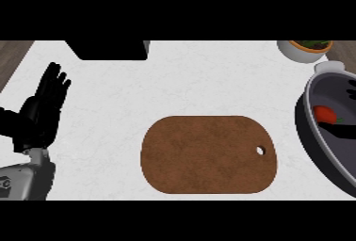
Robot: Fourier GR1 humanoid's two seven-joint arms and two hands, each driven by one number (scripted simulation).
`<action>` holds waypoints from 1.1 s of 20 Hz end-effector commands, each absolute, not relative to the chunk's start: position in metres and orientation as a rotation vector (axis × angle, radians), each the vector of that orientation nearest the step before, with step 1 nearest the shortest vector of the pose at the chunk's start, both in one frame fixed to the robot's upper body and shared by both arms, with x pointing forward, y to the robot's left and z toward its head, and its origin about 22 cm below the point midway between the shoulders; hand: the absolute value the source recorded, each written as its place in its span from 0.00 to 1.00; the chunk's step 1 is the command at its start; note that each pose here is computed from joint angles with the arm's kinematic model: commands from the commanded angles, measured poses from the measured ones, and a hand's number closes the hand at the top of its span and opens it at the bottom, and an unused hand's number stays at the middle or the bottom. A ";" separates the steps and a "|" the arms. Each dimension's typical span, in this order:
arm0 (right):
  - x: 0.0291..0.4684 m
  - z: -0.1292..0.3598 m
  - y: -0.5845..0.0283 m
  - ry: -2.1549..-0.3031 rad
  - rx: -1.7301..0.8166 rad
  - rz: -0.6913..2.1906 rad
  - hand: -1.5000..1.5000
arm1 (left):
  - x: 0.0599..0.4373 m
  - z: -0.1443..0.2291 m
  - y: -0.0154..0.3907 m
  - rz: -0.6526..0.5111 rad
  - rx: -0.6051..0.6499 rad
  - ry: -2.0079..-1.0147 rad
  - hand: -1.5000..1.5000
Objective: Pick the bell pepper from the cutting board and place it in the pot
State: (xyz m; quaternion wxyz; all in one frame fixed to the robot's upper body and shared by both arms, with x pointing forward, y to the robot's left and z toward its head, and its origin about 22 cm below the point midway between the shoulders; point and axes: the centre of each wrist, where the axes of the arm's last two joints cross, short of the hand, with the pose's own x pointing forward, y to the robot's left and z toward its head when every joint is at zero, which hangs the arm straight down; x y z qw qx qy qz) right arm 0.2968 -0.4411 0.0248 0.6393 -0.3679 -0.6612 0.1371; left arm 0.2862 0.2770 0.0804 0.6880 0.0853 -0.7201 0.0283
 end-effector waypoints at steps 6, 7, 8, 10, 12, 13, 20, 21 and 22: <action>0.288 0.032 -0.476 -1.684 -0.622 -0.053 0.00 | 0.293 0.087 0.285 0.075 0.196 -1.614 0.50; 0.274 0.041 -0.501 -1.699 -0.602 -0.099 0.00 | 0.287 0.098 0.277 0.082 0.212 -1.612 0.50; 0.277 0.049 -0.502 -1.722 -0.599 -0.108 0.00 | 0.289 0.091 0.285 0.073 0.205 -1.617 0.50; 0.253 0.047 -0.520 -1.695 -0.624 -0.096 0.00 | 0.281 0.079 0.271 0.068 0.202 -1.613 0.50; 0.233 0.047 -0.543 -1.707 -0.592 -0.102 0.00 | 0.287 0.088 0.280 0.081 0.197 -1.608 0.50; 0.221 0.049 -0.558 -1.719 -0.595 -0.126 0.00 | 0.294 0.091 0.286 0.076 0.200 -1.616 0.50; 0.187 0.070 -0.600 -1.701 -0.569 -0.098 0.00 | 0.284 0.089 0.283 0.059 0.178 -1.620 0.50; 0.172 0.063 -0.603 -1.701 -0.562 -0.084 0.00 | 0.280 0.071 0.276 0.077 0.188 -1.601 0.50; 0.162 0.053 -0.603 -1.707 -0.554 -0.084 0.00 | 0.274 0.082 0.291 0.053 0.181 -1.607 0.50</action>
